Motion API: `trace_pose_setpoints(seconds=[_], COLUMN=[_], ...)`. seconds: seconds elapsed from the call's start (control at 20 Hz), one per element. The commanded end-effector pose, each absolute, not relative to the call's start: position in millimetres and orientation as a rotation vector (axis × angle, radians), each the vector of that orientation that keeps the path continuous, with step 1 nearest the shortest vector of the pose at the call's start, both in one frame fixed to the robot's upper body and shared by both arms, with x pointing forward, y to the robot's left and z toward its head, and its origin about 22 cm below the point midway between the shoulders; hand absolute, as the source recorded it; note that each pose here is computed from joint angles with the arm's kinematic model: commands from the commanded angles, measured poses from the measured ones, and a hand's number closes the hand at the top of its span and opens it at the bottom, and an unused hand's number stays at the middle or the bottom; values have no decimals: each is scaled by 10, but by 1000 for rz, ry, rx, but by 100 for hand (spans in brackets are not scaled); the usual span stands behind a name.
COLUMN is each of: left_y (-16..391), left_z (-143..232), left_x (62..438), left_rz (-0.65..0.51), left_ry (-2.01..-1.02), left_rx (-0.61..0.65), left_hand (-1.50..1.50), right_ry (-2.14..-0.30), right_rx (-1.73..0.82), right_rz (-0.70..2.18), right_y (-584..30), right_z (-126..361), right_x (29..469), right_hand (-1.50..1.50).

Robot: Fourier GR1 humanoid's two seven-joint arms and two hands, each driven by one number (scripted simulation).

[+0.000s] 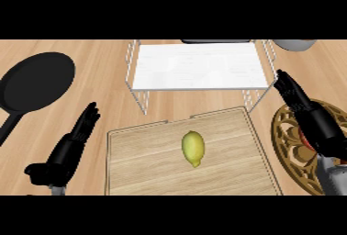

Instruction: Pick the squash from the placemat and place it in the tiered shelf

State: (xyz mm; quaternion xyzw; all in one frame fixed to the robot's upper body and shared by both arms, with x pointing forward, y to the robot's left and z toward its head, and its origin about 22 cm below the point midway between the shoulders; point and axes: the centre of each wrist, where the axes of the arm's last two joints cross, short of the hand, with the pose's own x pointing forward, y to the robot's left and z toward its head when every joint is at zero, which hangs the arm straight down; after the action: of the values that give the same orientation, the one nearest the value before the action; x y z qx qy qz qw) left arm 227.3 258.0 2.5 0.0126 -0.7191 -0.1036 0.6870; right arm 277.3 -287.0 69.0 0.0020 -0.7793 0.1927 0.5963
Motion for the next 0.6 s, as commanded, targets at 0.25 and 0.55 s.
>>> trace_pose_setpoints(seconds=[0.25, 0.55], left_y=[2783, 2720], left_z=[531, 481], left_x=[2610, 2524], left_rz=[41, 41], left_ry=[-1676, -1615], left_rx=[291, 252], left_hand=[0, 0], right_ry=[-1778, -1785], right_rx=[-135, -176], right_rz=[73, -274], right_y=[-3689, -4327], right_z=[1083, 1010], right_x=[3008, 2800], right_hand=[150, -150])
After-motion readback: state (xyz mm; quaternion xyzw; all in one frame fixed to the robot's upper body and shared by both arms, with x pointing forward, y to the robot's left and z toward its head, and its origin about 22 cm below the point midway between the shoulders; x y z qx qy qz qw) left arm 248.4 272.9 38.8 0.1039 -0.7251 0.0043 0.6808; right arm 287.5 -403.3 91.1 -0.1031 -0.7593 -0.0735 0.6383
